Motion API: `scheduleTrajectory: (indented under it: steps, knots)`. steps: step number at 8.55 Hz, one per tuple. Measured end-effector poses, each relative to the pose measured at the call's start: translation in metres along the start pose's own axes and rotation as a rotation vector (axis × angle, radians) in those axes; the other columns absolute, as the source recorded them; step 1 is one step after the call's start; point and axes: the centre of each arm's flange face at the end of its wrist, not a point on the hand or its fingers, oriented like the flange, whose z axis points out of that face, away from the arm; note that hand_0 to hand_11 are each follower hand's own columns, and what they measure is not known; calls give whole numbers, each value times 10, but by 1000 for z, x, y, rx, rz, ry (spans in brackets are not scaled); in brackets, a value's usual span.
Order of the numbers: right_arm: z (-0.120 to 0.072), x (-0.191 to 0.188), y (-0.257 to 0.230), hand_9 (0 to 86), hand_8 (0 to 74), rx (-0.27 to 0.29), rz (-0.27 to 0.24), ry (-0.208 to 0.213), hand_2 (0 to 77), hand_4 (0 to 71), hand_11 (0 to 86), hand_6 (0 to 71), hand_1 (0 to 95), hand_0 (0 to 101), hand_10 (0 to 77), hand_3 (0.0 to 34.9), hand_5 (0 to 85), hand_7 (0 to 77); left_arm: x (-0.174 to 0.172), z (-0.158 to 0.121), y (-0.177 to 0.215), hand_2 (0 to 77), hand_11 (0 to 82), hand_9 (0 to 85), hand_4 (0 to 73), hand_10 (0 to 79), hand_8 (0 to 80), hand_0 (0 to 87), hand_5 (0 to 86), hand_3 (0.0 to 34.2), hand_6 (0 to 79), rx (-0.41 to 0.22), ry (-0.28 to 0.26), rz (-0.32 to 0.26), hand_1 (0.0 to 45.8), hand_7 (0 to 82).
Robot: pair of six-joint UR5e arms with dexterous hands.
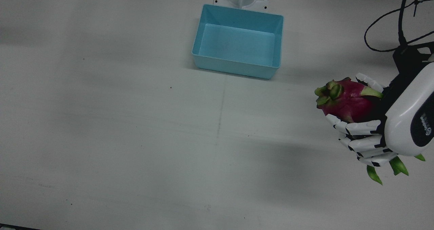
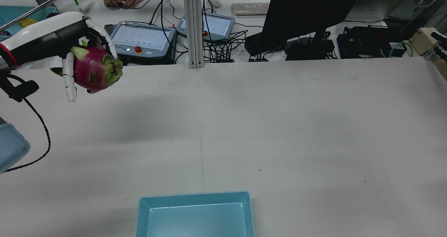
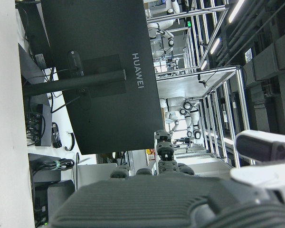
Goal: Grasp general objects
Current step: 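Carry the dragon fruit over the light-blue tray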
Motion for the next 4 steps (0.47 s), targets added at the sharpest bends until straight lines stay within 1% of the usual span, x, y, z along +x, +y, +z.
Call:
scheduleTrajectory:
  steps: [1, 2, 3, 4]
  knots:
    - [0, 0, 0, 5, 0, 0, 0, 0, 687, 0, 5, 0, 22, 1, 0, 0, 5, 0, 26, 10, 29, 76, 704, 665, 584, 202, 551, 661, 289, 0, 562, -62, -26, 57, 0, 545]
    - [0, 0, 0, 5, 0, 0, 0, 1, 687, 0, 5, 0, 22, 2, 0, 0, 5, 0, 37, 18, 59, 76, 704, 665, 584, 202, 551, 661, 289, 0, 562, -119, -57, 89, 0, 545]
    - [0, 0, 0, 5, 0, 0, 0, 0, 687, 0, 5, 0, 22, 2, 0, 0, 5, 0, 35, 23, 90, 76, 704, 665, 584, 202, 551, 659, 289, 0, 562, -170, -92, 107, 0, 545]
    - [0, 0, 0, 5, 0, 1, 0, 0, 687, 0, 5, 0, 22, 2, 0, 0, 5, 0, 30, 27, 123, 76, 704, 665, 584, 202, 551, 658, 289, 0, 562, -220, -131, 139, 0, 551]
